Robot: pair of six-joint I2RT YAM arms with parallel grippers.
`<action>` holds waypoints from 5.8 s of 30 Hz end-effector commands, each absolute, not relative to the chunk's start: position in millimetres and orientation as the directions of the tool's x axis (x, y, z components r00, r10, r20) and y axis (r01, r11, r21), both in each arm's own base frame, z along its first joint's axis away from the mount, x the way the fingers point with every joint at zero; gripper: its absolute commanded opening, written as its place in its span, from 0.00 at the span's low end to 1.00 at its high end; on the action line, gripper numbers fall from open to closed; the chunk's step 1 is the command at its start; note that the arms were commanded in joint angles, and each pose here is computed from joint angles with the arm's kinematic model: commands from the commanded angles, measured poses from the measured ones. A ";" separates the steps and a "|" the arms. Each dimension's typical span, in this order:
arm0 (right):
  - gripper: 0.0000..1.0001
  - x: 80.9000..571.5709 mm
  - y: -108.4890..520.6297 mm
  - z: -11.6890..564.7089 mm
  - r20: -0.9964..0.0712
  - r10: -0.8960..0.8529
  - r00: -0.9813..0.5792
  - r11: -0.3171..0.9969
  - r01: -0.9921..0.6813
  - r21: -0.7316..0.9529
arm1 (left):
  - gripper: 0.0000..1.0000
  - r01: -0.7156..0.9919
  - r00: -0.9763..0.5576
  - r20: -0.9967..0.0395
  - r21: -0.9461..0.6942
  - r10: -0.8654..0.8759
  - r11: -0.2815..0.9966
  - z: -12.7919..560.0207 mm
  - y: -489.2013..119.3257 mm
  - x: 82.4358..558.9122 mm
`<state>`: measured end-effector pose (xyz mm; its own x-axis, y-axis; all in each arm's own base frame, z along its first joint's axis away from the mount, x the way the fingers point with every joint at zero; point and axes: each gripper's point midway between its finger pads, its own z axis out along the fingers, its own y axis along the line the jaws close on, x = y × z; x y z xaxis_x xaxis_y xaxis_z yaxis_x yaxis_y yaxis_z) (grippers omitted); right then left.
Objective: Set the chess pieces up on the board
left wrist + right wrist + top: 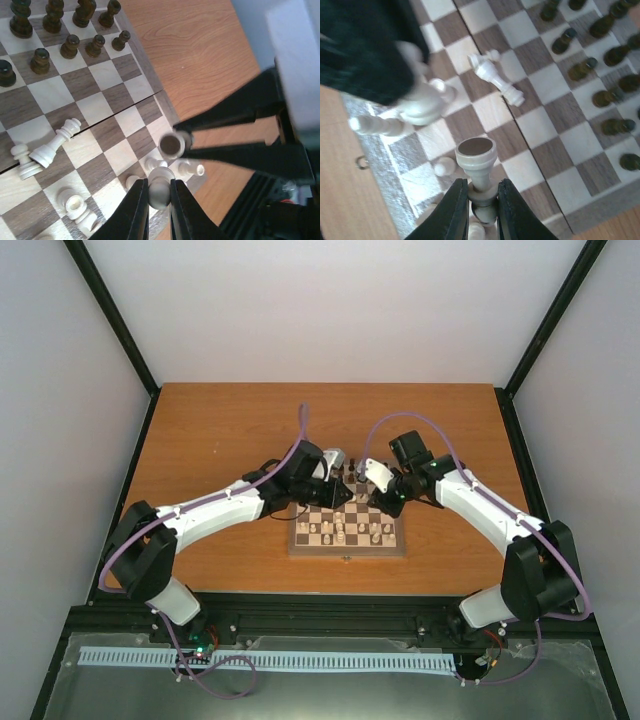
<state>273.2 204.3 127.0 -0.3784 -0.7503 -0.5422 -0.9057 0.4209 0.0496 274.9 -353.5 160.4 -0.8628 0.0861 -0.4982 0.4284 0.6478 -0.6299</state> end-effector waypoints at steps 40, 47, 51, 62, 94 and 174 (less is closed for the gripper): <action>0.10 325.4 127.7 123.3 -0.536 -0.610 -0.584 0.680 -0.733 0.024 | 0.14 0.676 -0.699 -0.366 -0.060 0.614 0.734 73.7 -367.6 244.8; 0.10 325.2 127.6 122.7 -0.534 -0.612 -0.583 0.678 -0.735 0.025 | 0.15 0.680 -0.702 -0.344 -0.060 0.624 0.731 65.5 -369.3 244.8; 0.10 324.8 127.7 121.5 -0.532 -0.613 -0.584 0.677 -0.736 0.028 | 0.15 0.681 -0.703 -0.335 -0.061 0.628 0.730 61.0 -370.1 244.2; 0.10 323.8 128.9 120.4 -0.530 -0.614 -0.584 0.672 -0.740 0.037 | 0.27 0.675 -0.706 -0.344 -0.062 0.619 0.735 63.9 -372.0 247.0; 0.13 261.6 197.2 166.3 -0.638 -0.714 -0.287 0.316 -0.946 0.072 | 0.52 0.488 -0.848 -0.528 -0.734 0.056 0.472 202.5 -373.2 262.4; 0.40 266.5 259.3 293.5 -0.567 -0.223 -0.793 0.002 -0.582 0.813 | 0.13 0.666 -0.540 -0.750 -0.658 -0.383 0.351 305.9 -322.3 266.6</action>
